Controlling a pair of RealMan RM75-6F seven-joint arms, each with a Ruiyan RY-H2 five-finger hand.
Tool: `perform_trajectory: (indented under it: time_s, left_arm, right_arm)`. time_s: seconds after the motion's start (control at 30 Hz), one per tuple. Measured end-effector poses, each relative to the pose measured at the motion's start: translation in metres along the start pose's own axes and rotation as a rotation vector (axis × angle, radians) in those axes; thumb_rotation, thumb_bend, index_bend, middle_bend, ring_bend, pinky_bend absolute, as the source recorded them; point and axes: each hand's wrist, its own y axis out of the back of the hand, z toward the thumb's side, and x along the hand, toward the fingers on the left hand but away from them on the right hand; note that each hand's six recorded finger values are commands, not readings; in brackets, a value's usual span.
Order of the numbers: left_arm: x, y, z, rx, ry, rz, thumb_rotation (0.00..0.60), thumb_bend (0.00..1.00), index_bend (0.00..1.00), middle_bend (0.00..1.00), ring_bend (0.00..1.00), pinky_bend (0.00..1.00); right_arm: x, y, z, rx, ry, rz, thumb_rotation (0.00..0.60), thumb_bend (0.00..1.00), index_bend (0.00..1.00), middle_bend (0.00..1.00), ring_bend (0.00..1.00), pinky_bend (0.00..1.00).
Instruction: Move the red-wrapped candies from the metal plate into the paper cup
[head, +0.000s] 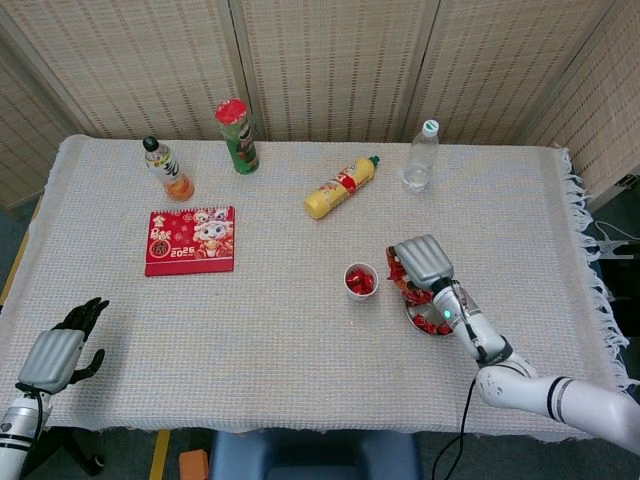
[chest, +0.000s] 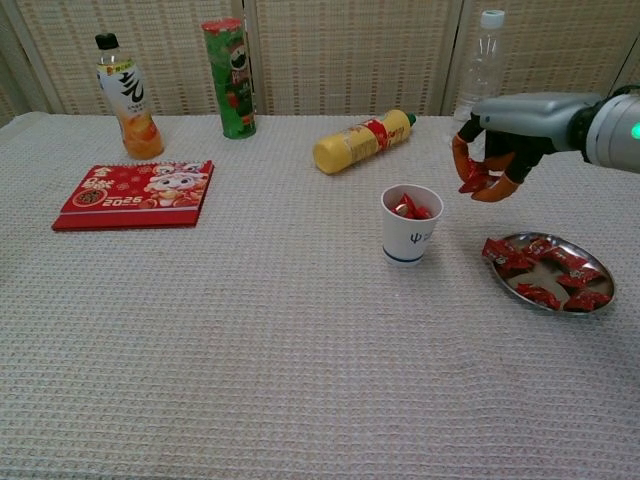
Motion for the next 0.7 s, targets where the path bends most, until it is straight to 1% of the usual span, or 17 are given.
perform_trajectory:
  time_s: [0.07,0.17,0.27,0.37,0.53,0.7]
  left_arm:
    - [0.000,0.001,-0.001,-0.003,0.000,0.001,0.600,0.45,0.00,0.00,0.08,0.37]
    - [-0.001,0.002,-0.001,-0.007,-0.002,0.003,0.600,0.45,0.00,0.00,0.08,0.37]
    - [-0.002,0.003,-0.002,-0.008,-0.004,0.006,0.600,0.45,0.00,0.00,0.08,0.37]
    - [-0.003,0.004,-0.001,-0.009,-0.007,0.008,0.600,0.45,0.00,0.00,0.08,0.37]
    - [-0.004,0.004,-0.002,-0.010,-0.008,0.008,0.600,0.45,0.00,0.00,0.09,0.37]
    - [-0.003,0.003,-0.001,-0.009,-0.009,0.008,0.600,0.45,0.00,0.00,0.09,0.37]
  right_arm:
    - [-0.005,0.001,0.016,-0.002,0.024,0.004,0.600,0.22,0.55,1.00,0.93,1.00]
    - [-0.009,0.000,0.031,-0.013,0.044,0.013,0.600,0.22,0.55,1.00,0.93,1.00]
    - [-0.012,0.001,0.040,0.000,0.054,0.010,0.600,0.22,0.55,1.00,0.93,1.00]
    - [-0.015,0.003,0.050,0.008,0.059,-0.004,0.600,0.22,0.52,1.00,0.93,1.00]
    - [-0.017,0.003,0.055,0.026,0.058,-0.015,0.600,0.22,0.39,1.00,0.93,1.00]
    - [-0.016,0.002,0.052,0.042,0.045,-0.018,0.600,0.22,0.37,1.00,0.93,1.00]
